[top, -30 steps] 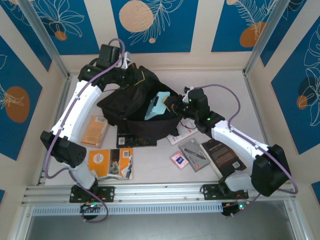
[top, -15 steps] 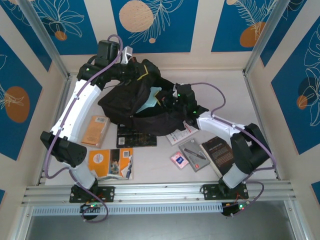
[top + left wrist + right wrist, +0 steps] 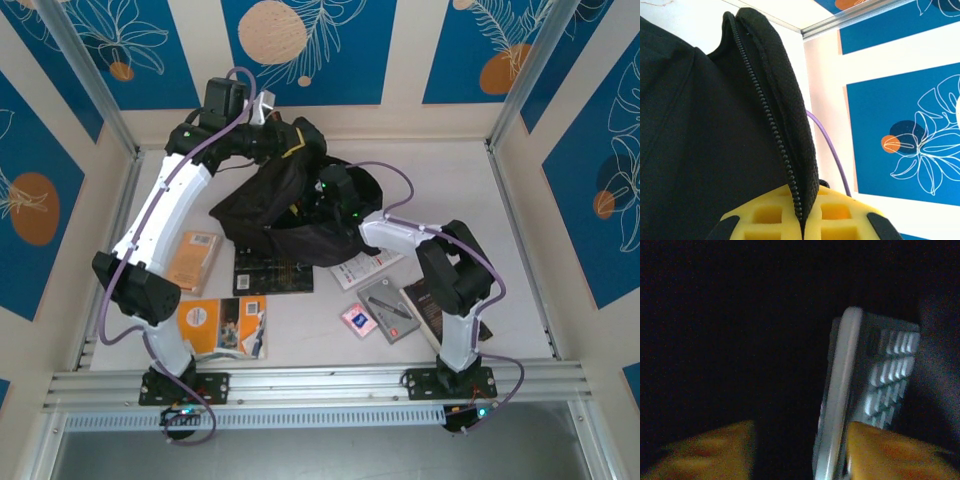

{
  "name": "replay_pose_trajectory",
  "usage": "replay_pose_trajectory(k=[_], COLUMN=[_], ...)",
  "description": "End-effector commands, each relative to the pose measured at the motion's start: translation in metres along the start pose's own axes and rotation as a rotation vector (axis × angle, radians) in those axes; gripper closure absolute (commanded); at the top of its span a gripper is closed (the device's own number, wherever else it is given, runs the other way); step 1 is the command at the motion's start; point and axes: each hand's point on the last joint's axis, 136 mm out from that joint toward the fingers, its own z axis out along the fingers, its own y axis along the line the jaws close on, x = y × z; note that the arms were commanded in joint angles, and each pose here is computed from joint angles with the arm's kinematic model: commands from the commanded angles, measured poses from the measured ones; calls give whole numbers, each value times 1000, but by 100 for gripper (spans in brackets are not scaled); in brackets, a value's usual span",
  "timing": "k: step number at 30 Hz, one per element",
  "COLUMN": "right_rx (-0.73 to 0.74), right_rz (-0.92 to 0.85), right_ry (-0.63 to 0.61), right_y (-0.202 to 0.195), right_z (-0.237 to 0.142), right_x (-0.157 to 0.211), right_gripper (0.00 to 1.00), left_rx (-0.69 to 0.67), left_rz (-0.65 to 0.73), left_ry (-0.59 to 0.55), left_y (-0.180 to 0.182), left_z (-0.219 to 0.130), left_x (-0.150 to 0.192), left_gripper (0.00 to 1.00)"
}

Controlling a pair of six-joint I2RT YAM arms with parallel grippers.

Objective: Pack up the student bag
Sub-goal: Place the calculator in the student bag.

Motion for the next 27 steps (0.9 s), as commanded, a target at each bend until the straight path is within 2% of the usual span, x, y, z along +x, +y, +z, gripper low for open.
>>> replay_pose_trajectory(k=[1,6,12,18,20,24,27], right_rx=[-48,-27,102,291,319,454,582], right_rz=[-105,-245,-387,-510,-561,-611,-587], right_ry=[-4,11,74,131,121,95,182], right_y=[35,54,59,33,24,1,-26], right_z=[-13,-47,-99,-157,-179,-223,-252], right_x=[-2,1,15,32,36,38,53], right_gripper=[37,31,32,39,44,45,46], left_rx=[68,10,-34,-49,-60,-73,-83], left_rz=[95,92,82,71,67,52,43], left_ry=[-41,-61,-71,-54,-38,-20,-9], left_y=[-26,-10,6,18,25,36,42], left_z=[-18,-24,-30,-27,-24,-20,-19], left_x=[-11,-15,-14,-6,-1,8,14], left_gripper=[100,100,100,100,100,100,100])
